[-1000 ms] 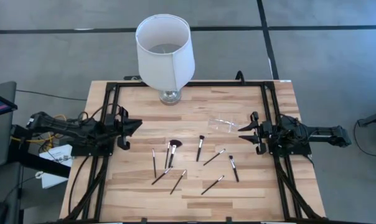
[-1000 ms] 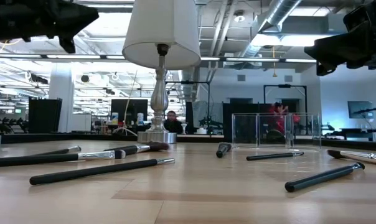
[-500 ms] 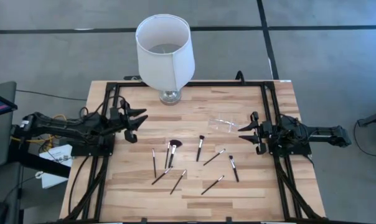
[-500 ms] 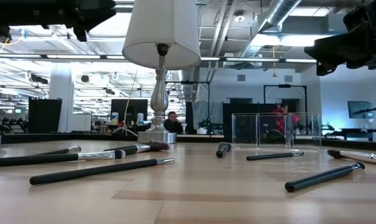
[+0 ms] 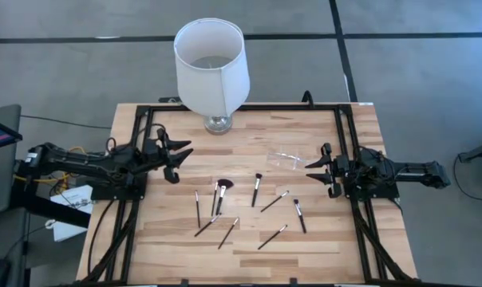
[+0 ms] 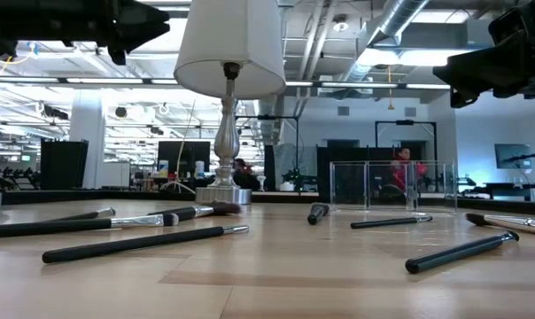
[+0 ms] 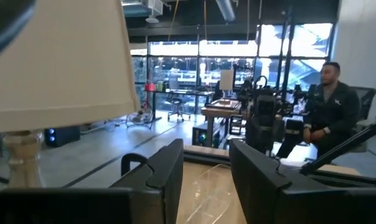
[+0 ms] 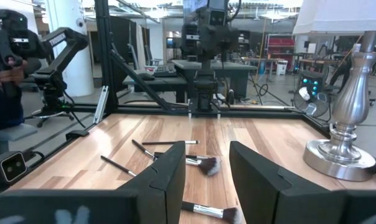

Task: Pick & Place Makeup Supplies
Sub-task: Put the black makeup brush into the transparent organizer

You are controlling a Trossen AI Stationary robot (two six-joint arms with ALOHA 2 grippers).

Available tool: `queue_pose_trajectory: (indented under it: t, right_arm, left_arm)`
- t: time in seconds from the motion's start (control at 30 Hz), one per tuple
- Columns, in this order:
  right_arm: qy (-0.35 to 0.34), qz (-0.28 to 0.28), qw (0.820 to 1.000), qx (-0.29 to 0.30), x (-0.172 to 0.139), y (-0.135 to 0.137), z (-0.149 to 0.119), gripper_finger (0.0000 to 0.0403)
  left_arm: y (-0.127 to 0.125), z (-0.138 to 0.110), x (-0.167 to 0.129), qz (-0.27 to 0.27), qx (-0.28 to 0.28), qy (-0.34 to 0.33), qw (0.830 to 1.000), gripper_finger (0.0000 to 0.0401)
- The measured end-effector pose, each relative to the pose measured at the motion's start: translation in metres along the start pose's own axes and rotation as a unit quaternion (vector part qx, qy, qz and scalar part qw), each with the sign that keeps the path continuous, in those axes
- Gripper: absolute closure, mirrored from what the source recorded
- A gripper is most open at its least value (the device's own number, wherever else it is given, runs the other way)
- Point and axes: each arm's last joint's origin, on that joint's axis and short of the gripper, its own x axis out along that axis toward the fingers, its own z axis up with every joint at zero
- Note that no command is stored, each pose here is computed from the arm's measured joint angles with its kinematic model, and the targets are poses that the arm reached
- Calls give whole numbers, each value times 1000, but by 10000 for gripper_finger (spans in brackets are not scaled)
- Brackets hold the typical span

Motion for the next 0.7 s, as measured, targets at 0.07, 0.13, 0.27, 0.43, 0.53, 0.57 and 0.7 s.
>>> queue_pose_trajectory:
  t: [0.07, 0.13, 0.27, 0.43, 0.53, 0.57, 0.7]
  right_arm:
    - [0, 0, 1000, 0, 0, 0, 0, 286]
    - [0, 0, 1000, 0, 0, 0, 0, 286]
    - [-5, -2, 1000, -1, 0, 0, 1, 286]
    - [-5, -2, 1000, -1, 0, 0, 1, 286]
    - [-6, -2, 1000, 1, 0, 0, 1, 286]
    - [-9, -1, 1000, 17, 0, 0, 2, 286]
    - [-40, 5, 988, 149, 0, 0, 8, 286]
  left_arm:
    - [0, -3, 2, 3, -4, 9, 1000, 274]
    - [-2, -7, 5, -6, -28, 22, 999, 274]
    - [-10, -27, 13, -48, -97, 90, 990, 274]
    - [-20, -63, 23, -41, -127, 195, 972, 274]
    - [-22, -81, 26, -27, -138, 244, 960, 274]
    - [-23, -86, 26, -23, -141, 257, 956, 274]
    - [-24, -97, 27, -11, -155, 284, 946, 274]
